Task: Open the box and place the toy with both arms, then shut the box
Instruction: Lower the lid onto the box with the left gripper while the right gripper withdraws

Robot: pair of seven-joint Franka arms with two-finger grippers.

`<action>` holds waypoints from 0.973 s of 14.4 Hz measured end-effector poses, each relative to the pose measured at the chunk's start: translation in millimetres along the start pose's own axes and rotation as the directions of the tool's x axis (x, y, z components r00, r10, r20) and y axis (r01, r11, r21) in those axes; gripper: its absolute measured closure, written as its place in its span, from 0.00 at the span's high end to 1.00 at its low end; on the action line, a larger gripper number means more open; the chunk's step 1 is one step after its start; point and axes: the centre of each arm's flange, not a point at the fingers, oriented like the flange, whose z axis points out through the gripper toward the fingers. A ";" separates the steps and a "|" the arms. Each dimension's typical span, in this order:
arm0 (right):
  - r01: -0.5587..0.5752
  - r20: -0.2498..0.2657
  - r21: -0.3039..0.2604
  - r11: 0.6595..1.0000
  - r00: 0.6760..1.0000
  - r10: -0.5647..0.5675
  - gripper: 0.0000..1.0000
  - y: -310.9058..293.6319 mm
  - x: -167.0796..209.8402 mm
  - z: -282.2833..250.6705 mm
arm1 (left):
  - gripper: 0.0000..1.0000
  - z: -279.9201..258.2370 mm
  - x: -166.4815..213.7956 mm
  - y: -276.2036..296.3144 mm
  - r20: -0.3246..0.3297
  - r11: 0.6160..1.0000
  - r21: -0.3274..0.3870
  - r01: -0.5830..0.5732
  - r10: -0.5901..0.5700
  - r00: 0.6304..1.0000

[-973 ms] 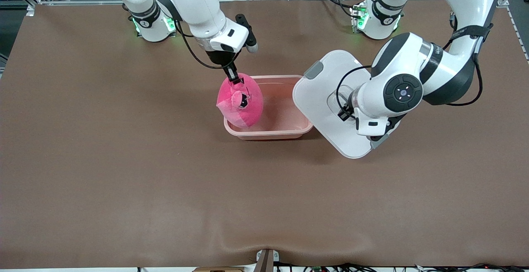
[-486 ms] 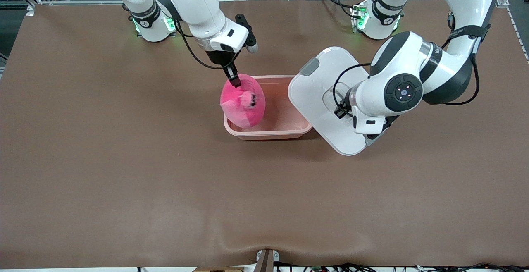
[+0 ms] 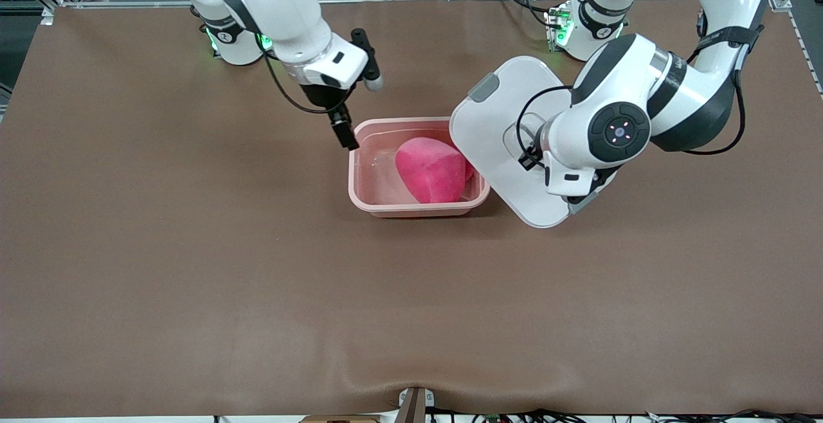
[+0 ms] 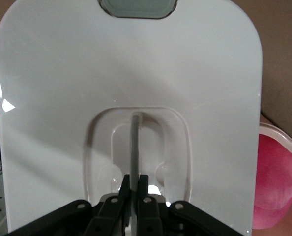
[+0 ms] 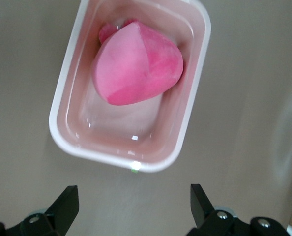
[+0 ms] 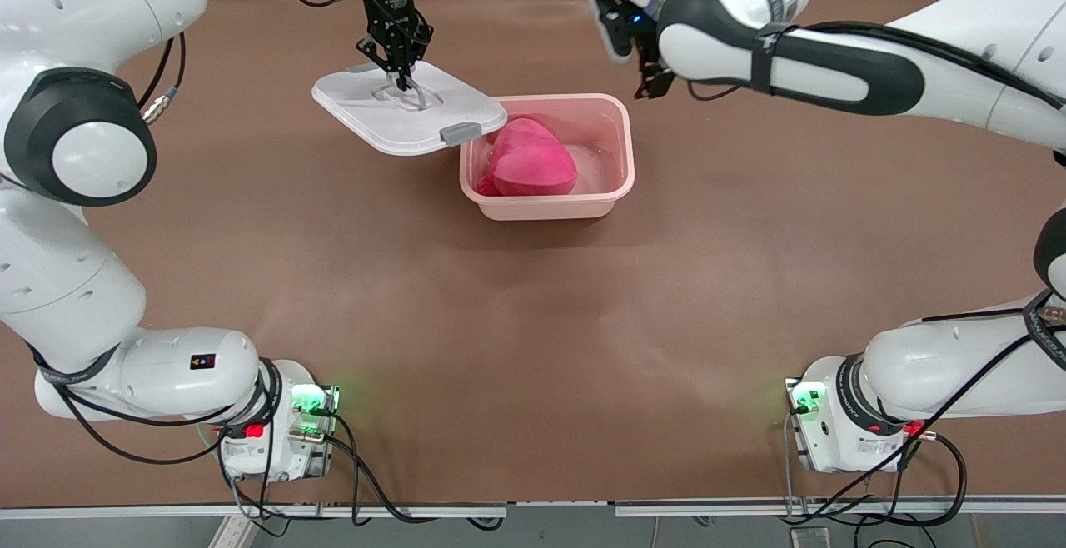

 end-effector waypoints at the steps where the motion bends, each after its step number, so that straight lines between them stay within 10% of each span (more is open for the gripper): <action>1: -0.031 0.010 0.000 1.000 0.999 0.031 1.00 2.4 -13.7 -8.6 | 0.07 -0.4 -8.1 1.9 0.008 1.000 -0.003 0.021 -0.021 1.000; 9: -0.351 0.079 0.019 0.936 0.934 0.349 1.00 19.5 -157.4 -40.0 | 0.07 7.2 -89.7 44.7 0.036 0.950 -0.109 0.291 -0.289 0.957; 14: -0.675 0.105 0.003 0.738 0.734 0.671 1.00 19.0 -222.7 -40.2 | 0.07 12.8 -122.4 70.8 0.107 0.848 -0.192 0.495 -0.483 0.869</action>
